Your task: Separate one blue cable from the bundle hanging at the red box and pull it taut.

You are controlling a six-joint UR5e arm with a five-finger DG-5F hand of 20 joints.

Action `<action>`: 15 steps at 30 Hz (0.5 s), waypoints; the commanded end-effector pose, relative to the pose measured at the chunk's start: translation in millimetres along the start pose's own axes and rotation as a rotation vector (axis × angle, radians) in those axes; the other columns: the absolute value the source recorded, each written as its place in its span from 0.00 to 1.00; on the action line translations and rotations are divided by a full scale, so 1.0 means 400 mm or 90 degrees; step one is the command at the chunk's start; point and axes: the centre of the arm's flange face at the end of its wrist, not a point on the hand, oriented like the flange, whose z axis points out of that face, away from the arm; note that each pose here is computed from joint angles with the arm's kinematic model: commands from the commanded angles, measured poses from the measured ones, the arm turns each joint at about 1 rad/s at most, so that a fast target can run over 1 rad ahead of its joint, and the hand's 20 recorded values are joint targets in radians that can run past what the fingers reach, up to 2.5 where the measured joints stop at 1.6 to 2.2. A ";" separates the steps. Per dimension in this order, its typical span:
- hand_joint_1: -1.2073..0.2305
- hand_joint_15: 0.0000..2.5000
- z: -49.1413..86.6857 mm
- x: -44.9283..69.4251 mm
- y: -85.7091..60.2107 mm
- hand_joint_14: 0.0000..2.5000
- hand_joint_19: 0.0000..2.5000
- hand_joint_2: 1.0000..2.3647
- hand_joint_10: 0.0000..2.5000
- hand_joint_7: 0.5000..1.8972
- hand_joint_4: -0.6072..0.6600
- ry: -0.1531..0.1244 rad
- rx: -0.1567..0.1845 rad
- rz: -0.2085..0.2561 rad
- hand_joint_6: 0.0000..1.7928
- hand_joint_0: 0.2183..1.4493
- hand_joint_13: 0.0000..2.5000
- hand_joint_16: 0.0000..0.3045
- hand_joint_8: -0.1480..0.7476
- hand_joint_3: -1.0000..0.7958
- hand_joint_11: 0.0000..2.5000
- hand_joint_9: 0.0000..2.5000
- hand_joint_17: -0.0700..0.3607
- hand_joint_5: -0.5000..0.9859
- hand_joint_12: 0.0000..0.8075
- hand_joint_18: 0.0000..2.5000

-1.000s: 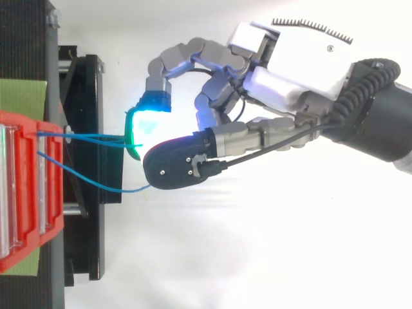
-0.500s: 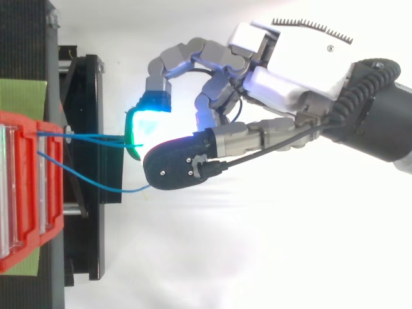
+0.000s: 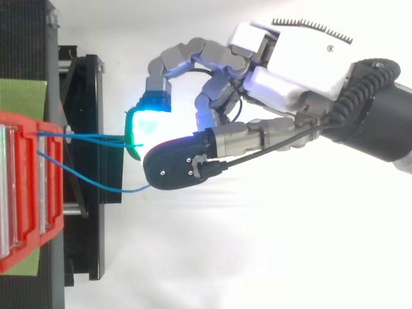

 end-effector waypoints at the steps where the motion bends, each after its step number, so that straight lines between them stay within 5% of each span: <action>1: 0.28 0.64 0.000 0.000 -0.003 0.48 0.45 0.01 0.39 0.51 0.47 0.000 0.001 0.000 0.53 0.36 0.53 0.17 0.49 0.53 0.59 0.49 0.44 0.26 0.38 0.48; 15: 0.28 0.64 0.000 0.000 0.000 0.47 0.45 0.01 0.39 0.51 0.48 0.000 0.000 0.001 0.53 0.35 0.53 0.17 0.49 0.53 0.59 0.49 0.44 0.26 0.37 0.48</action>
